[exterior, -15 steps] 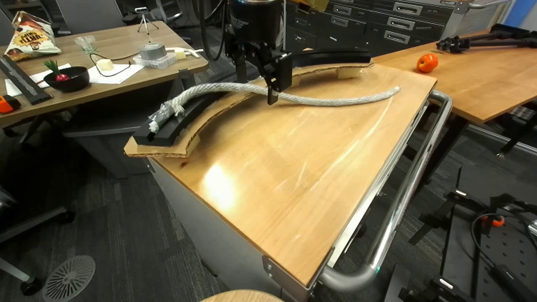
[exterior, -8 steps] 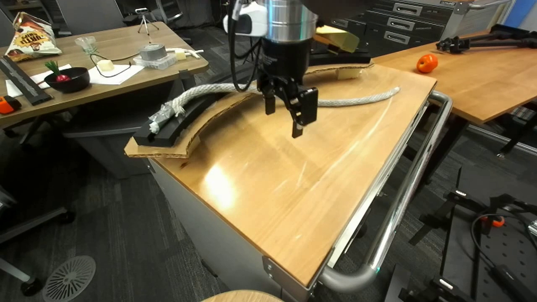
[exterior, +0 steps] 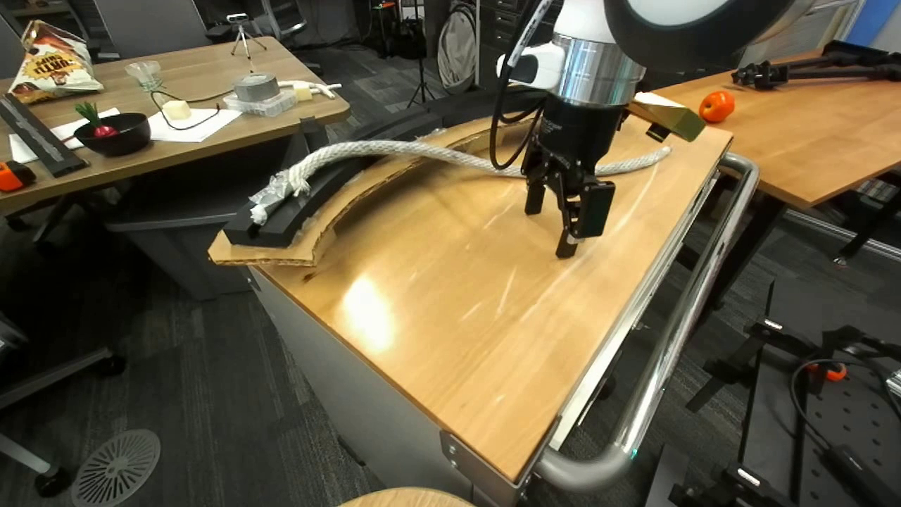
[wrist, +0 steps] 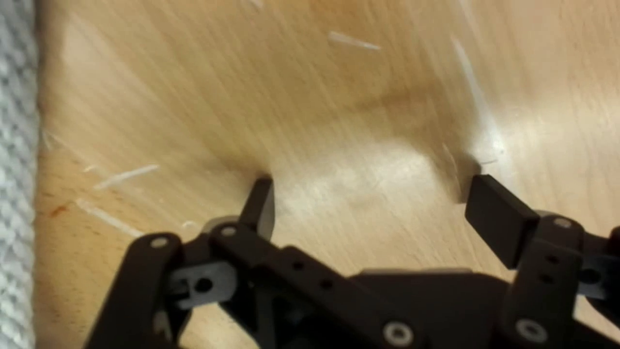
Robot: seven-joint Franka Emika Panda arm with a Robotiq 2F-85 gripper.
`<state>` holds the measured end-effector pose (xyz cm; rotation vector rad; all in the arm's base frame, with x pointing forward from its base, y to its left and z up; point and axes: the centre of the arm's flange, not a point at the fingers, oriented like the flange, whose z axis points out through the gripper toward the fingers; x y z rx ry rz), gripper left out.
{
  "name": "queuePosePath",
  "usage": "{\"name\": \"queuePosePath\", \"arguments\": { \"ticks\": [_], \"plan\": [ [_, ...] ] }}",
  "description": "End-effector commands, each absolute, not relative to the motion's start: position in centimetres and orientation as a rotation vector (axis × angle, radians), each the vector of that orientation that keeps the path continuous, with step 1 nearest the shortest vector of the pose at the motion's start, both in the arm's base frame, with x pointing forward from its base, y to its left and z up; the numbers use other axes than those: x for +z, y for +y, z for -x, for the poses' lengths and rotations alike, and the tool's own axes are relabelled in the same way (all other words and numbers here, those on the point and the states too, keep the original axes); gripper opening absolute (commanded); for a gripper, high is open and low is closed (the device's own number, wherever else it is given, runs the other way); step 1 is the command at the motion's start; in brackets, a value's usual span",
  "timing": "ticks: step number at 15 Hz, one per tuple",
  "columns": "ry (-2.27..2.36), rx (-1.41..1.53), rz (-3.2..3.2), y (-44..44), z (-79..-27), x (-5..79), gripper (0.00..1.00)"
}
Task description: Put the white rope on the black board
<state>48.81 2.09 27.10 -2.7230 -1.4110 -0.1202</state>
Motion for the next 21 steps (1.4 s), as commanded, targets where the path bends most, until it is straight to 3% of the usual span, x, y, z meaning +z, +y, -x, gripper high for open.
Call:
{"name": "queuePosePath", "arguments": {
  "ticks": [1,8,16,21],
  "plan": [
    [-1.419,-0.110,2.698,2.6,-49.9,27.8,1.00],
    [-1.258,-0.100,2.843,-3.6,-49.6,34.1,1.00],
    [-0.977,-0.067,2.950,-6.5,-54.4,31.4,1.00],
    [-0.838,-0.028,3.048,-6.9,-55.4,30.5,0.61]
  ]
}}
